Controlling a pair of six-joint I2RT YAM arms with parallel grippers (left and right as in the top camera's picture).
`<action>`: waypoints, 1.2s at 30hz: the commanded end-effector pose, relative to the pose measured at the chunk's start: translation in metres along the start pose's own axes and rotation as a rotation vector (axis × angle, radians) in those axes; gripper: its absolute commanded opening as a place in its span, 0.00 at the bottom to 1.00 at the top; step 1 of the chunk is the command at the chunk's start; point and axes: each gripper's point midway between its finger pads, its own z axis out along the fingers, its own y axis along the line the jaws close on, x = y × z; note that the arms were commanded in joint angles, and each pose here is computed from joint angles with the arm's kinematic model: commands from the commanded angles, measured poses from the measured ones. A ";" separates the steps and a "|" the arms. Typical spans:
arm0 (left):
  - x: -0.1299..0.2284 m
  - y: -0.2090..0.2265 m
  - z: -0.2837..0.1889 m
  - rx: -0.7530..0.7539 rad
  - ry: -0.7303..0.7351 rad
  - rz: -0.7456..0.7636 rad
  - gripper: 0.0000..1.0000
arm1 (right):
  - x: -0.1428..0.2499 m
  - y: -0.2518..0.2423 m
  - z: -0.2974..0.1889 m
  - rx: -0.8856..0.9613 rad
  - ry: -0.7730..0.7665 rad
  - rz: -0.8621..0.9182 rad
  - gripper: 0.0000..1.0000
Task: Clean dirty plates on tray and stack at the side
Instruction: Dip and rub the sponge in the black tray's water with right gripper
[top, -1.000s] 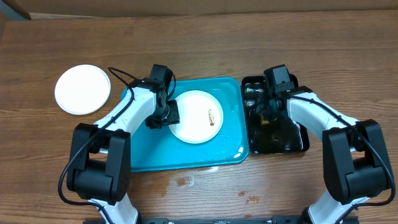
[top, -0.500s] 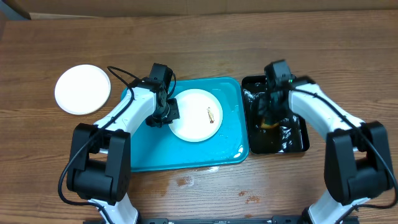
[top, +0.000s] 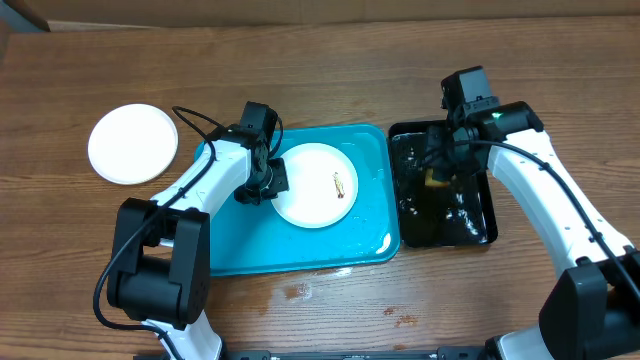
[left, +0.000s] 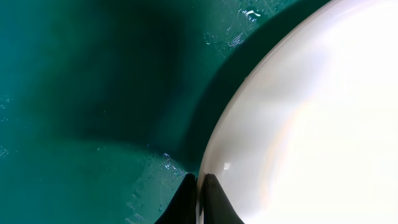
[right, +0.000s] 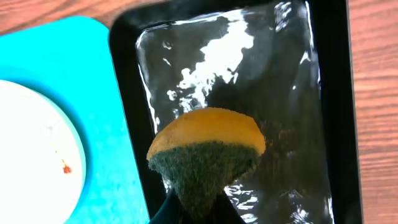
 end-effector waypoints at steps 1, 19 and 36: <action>-0.005 0.001 0.003 -0.004 -0.005 -0.019 0.04 | -0.002 -0.002 0.004 0.012 -0.008 0.050 0.04; -0.003 -0.005 0.003 0.027 0.006 -0.039 0.04 | 0.014 -0.011 0.009 0.042 0.079 0.238 0.04; -0.007 -0.006 0.003 0.033 -0.007 -0.041 0.04 | -0.029 -0.021 0.050 0.053 -0.195 0.247 0.04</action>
